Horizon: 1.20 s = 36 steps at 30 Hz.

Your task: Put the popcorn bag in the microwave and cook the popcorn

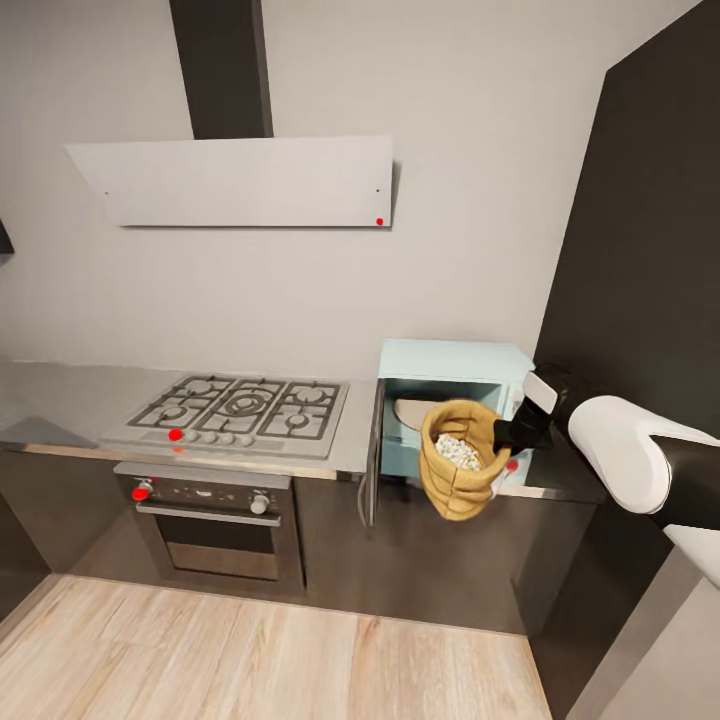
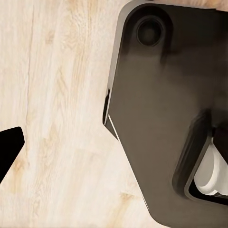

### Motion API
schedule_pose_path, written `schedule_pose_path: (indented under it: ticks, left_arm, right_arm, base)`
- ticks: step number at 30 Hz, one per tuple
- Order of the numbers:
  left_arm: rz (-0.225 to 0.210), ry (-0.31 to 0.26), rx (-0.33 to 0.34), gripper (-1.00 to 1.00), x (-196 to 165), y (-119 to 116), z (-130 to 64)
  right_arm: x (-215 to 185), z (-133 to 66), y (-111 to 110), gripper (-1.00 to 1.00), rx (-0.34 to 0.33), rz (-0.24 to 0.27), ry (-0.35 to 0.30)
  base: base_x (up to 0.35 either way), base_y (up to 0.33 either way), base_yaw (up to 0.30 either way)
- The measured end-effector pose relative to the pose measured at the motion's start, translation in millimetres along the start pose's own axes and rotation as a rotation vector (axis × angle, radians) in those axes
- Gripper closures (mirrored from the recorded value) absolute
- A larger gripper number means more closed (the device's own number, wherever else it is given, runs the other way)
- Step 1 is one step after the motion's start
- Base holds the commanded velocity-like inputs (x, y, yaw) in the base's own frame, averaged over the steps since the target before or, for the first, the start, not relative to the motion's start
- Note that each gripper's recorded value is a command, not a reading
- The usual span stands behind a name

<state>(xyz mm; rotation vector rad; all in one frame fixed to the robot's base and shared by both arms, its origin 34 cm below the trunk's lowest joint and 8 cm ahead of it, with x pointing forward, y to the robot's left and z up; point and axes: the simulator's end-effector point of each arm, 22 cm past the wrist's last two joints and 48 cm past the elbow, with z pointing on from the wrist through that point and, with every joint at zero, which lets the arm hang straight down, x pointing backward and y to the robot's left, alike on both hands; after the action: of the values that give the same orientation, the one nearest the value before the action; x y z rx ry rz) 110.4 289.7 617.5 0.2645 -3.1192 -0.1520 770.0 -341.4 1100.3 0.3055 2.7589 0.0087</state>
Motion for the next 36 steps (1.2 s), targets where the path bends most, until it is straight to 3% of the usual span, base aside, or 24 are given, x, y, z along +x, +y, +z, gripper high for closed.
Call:
schedule_pose_path:
  ticks: [25,36]
  left_arm:
    - [0.002,0.024,-0.004,-1.0,9.5,1.7,0.0]
    - [0.001,0.024,-0.004,-1.0,9.6,1.7,0.0]
  right_arm:
    - [25.5,28.1,0.9,1.0,0.004,-0.006,0.084]
    - [25.4,27.6,0.6,1.0,0.005,-0.006,0.083]
  base:
    - [0.019,0.0,0.0]
    - [0.292,0.0,0.0]
